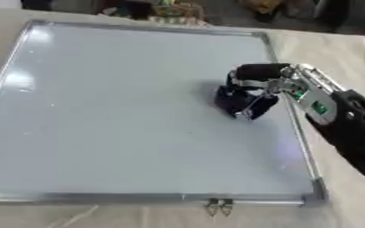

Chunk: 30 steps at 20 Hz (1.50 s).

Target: Wipe the whiteboard clean with a brush.

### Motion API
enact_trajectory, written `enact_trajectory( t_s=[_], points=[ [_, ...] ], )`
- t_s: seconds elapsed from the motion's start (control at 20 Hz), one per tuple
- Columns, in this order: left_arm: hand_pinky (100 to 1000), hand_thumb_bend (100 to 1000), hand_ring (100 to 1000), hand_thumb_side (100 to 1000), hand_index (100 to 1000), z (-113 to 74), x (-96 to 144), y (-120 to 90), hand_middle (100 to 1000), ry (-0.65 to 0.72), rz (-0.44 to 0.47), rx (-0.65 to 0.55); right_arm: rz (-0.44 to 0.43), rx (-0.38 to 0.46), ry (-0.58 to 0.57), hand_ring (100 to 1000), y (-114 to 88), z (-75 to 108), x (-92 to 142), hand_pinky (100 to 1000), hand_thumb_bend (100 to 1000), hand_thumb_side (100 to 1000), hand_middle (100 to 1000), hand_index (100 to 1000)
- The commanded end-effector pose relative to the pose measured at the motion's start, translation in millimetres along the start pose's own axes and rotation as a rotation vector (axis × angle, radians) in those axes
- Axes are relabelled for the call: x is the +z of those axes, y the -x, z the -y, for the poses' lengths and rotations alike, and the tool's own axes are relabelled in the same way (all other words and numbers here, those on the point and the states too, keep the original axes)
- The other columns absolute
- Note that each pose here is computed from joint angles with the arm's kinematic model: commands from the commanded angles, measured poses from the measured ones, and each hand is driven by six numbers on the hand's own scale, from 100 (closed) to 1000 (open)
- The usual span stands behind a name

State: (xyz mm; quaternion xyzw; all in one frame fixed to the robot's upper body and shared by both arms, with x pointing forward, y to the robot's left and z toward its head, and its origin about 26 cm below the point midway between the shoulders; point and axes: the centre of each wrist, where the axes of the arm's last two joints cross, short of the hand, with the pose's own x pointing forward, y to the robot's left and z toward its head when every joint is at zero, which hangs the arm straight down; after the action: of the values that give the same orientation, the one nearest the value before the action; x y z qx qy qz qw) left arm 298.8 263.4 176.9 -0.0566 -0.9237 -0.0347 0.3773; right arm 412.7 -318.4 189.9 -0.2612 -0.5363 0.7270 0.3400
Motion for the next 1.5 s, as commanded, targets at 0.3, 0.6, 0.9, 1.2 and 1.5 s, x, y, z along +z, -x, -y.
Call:
enact_trajectory(
  t_s=[0.3, 0.6, 0.9, 1.2, 1.5],
  points=[
    [420, 100, 494, 906, 554, 1.1, -3.5, -6.1, 427, 0.012, 0.027, -0.004, -0.037, 0.027, 0.008, 511, 9.6, 2.7, 8.6, 554, 100, 100, 189, 288],
    [420, 100, 494, 905, 554, 1.1, -4.1, -6.7, 427, 0.013, 0.03, -0.004, 0.03, 0.074, -0.004, 507, -3.6, 8.3, 10.9, 549, 100, 100, 187, 280],
    [421, 100, 494, 905, 554, 1.5, -4.4, -6.7, 427, 0.016, 0.03, -0.002, 0.1, 0.129, -0.038, 504, -21.9, 13.3, 9.5, 544, 100, 100, 190, 277],
    [421, 100, 494, 905, 555, 1.5, -4.5, -6.8, 428, 0.016, 0.03, -0.002, 0.157, 0.145, -0.062, 498, -35.9, 17.1, 7.6, 542, 100, 100, 187, 278],
    [421, 100, 494, 906, 555, 1.7, -4.3, -6.6, 428, 0.017, 0.028, -0.002, 0.206, 0.146, -0.091, 497, -48.3, 20.6, 5.7, 542, 100, 100, 186, 278]
  ],
)
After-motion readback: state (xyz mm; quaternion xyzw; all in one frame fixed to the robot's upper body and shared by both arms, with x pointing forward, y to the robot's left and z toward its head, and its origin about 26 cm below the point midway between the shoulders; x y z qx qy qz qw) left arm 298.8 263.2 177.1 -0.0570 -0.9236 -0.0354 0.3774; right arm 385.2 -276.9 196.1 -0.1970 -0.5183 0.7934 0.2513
